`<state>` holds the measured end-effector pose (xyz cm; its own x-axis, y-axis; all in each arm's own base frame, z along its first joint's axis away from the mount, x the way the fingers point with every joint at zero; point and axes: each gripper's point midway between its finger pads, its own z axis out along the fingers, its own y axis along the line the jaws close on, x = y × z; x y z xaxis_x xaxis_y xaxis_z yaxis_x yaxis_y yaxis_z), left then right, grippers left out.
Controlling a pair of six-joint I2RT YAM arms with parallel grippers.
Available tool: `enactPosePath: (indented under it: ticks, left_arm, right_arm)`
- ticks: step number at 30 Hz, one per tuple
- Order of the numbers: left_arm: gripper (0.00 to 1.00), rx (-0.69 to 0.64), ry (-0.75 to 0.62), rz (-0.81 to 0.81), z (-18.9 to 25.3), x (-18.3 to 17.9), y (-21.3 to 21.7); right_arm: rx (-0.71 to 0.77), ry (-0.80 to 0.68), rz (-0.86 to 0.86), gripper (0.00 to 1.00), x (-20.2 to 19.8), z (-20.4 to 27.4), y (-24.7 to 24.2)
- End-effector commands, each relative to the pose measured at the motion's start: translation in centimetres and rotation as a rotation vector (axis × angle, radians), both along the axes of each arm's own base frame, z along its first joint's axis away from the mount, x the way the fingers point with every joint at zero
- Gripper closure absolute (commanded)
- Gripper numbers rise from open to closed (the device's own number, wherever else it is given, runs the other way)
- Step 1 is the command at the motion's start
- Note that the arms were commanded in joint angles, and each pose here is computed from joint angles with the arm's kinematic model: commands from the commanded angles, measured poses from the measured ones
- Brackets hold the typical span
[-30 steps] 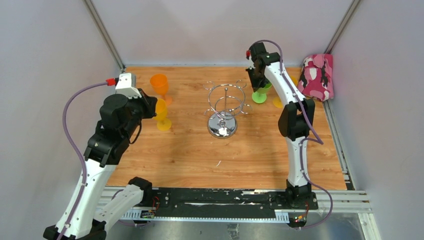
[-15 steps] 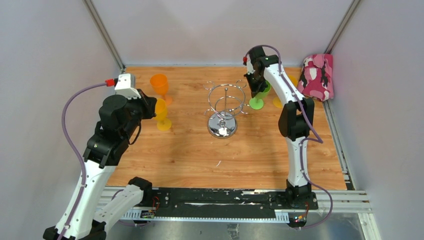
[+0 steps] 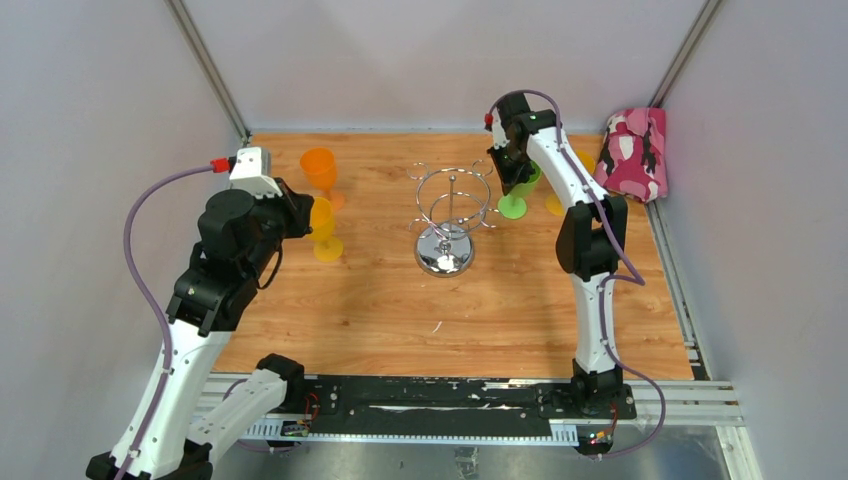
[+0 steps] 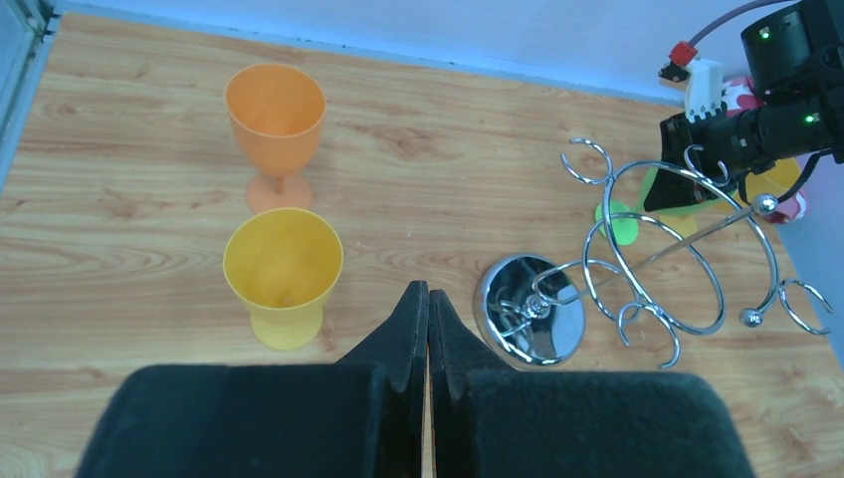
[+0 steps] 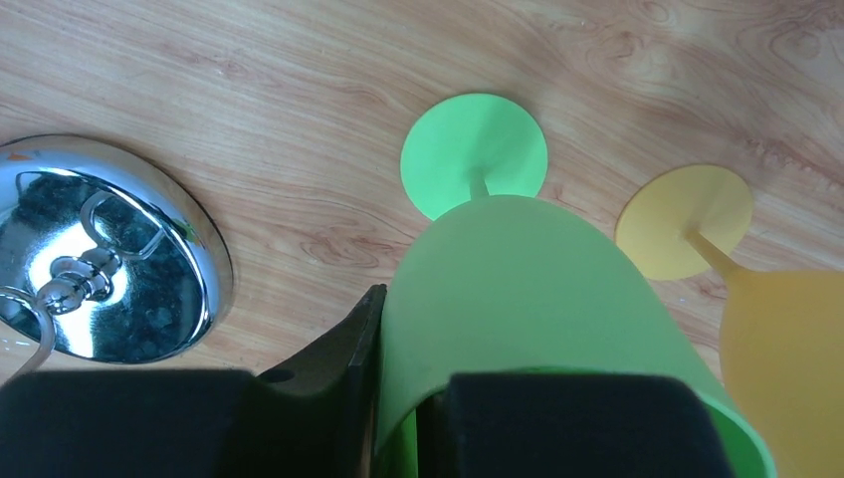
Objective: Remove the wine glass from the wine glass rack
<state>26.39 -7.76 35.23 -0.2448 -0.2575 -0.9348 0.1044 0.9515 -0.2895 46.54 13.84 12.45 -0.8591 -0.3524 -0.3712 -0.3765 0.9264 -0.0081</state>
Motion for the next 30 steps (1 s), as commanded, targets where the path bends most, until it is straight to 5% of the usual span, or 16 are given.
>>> enactPosePath:
  ticks: [1,7,30]
  left_arm:
    - [1.00,0.005,0.005,0.010,-0.3,0.1,0.2]
    - [1.00,0.003,0.000,0.003,-0.2,-0.1,0.2]
    - [0.98,0.009,0.022,0.010,-1.2,0.5,0.1]
  right_arm:
    - [-0.021,0.020,0.005,0.79,0.0,-0.6,-0.7]
    - [-0.011,-0.009,0.007,0.54,0.1,0.7,-0.6]
    - [0.048,-0.245,-0.017,0.53,-1.8,11.6,-1.0]
